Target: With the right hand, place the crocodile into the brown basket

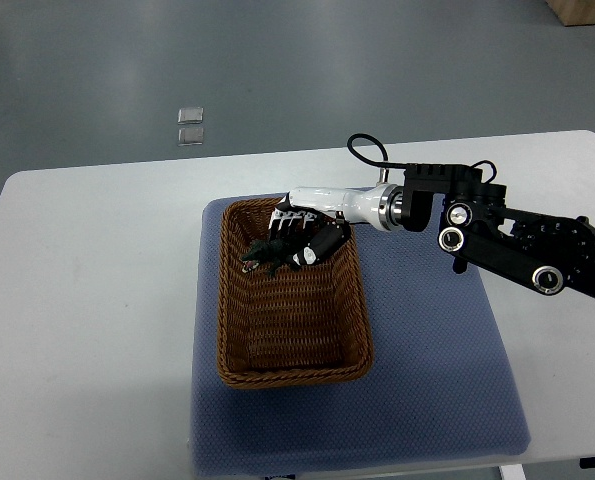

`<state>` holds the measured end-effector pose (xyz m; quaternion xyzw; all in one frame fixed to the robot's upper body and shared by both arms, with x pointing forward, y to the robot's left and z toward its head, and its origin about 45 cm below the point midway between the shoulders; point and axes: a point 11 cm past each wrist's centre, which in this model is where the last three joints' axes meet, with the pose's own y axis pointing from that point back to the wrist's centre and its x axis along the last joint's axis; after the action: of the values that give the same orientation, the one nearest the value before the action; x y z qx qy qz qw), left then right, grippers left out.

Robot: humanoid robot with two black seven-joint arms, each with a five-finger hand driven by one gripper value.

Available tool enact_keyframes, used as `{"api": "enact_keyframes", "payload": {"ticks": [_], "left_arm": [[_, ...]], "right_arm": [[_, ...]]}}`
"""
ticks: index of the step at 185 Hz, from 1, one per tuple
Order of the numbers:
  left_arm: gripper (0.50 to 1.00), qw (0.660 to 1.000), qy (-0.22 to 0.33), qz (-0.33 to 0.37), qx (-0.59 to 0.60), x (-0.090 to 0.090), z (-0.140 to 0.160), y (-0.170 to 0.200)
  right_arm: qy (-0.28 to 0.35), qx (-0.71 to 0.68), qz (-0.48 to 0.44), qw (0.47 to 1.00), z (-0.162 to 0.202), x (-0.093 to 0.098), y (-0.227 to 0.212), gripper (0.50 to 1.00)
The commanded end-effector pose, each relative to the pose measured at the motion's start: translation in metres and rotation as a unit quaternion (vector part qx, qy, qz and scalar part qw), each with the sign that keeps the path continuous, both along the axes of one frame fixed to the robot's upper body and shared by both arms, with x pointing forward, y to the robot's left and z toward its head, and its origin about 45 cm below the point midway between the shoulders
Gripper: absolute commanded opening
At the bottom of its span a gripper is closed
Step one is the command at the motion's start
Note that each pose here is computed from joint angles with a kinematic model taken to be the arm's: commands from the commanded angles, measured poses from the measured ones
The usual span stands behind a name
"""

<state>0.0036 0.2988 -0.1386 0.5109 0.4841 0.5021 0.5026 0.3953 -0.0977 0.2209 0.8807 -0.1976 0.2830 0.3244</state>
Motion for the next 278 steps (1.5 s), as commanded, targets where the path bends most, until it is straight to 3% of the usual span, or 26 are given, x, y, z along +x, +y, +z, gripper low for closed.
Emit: {"api": "enact_keyframes", "payload": {"ticks": [1, 62, 85, 114, 145, 182, 219, 245, 278], "left_arm": [[1.000, 1.000, 0.000, 0.000, 0.000, 0.000, 0.000, 0.000], [1.000, 1.000, 0.000, -0.001, 0.000, 0.001, 0.000, 0.000], [1.000, 1.000, 0.000, 0.000, 0.000, 0.000, 0.000, 0.000], [1.000, 1.000, 0.000, -0.001, 0.000, 0.001, 0.000, 0.000], [1.000, 1.000, 0.000, 0.000, 0.000, 0.000, 0.000, 0.000], [1.000, 1.000, 0.000, 0.000, 0.000, 0.000, 0.000, 0.000], [1.000, 1.000, 0.000, 0.000, 0.000, 0.000, 0.000, 0.000], [1.000, 1.000, 0.000, -0.001, -0.001, 0.000, 0.000, -0.001], [1.000, 1.000, 0.000, 0.000, 0.001, 0.000, 0.000, 0.000]], "right_arm": [[0.004, 0.006, -0.005, 1.000, -0.006, -0.002, 0.002, 0.500], [0.019, 0.017, -0.015, 1.000, -0.023, -0.011, 0.002, 0.504], [0.026, 0.021, -0.018, 0.999, -0.030, -0.015, 0.000, 0.560], [0.024, 0.028, -0.021, 0.999, -0.028, -0.013, -0.002, 0.756], [0.025, 0.033, -0.019, 0.999, -0.028, -0.014, -0.003, 0.815], [0.023, 0.037, -0.022, 0.999, -0.026, -0.012, -0.006, 0.821], [-0.002, 0.109, -0.072, 0.991, 0.018, 0.016, -0.019, 0.852], [0.022, 0.202, -0.130, 0.970, 0.044, 0.036, -0.038, 0.856], [0.113, 0.412, -0.242, 0.871, 0.063, 0.058, -0.090, 0.858]]}}
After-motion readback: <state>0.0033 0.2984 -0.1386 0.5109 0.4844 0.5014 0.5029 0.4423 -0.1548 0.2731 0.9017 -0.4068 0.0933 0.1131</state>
